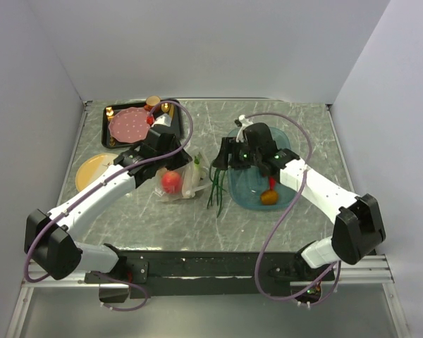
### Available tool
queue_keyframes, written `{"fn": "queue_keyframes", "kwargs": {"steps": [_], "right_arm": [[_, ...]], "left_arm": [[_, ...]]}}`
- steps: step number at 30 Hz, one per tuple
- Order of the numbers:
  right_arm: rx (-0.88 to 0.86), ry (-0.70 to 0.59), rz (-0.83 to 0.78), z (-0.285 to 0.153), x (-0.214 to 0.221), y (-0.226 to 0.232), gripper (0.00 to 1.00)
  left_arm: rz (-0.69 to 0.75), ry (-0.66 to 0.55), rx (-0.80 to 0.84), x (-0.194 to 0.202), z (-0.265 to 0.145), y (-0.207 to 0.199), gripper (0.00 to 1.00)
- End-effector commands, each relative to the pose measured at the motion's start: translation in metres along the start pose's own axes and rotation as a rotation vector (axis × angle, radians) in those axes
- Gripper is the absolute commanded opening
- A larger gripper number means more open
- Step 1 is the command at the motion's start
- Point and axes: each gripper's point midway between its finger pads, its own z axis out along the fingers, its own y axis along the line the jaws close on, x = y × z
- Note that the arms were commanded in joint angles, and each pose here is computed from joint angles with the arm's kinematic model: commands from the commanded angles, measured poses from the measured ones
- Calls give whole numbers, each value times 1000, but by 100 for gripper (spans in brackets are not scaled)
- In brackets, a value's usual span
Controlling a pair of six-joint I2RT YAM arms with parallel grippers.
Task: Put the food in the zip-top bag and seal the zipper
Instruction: Pick up the fake vegetable from the bin.
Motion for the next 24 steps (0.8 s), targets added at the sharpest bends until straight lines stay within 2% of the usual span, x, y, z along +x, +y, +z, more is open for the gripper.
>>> {"fn": "queue_keyframes", "kwargs": {"steps": [1, 3, 6, 9, 17, 21, 24], "right_arm": [[-36, 2, 175, 5, 5, 20, 79], [-49, 27, 184, 9, 18, 23, 79], [-27, -6, 207, 15, 17, 22, 78], [85, -15, 212, 19, 20, 10, 78], [189, -35, 284, 26, 35, -13, 78], [187, -53, 284, 32, 34, -15, 78], [183, -21, 285, 43, 38, -15, 78]], "left_arm": [[25, -39, 38, -13, -6, -11, 1], [26, -44, 35, -15, -7, -11, 1], [25, -47, 34, -16, -7, -11, 1], [26, -49, 35, -17, -7, -12, 1], [22, -49, 35, -17, -7, -11, 1], [19, -49, 37, -17, -7, -12, 1], [16, -46, 33, -16, -6, -12, 1]]}}
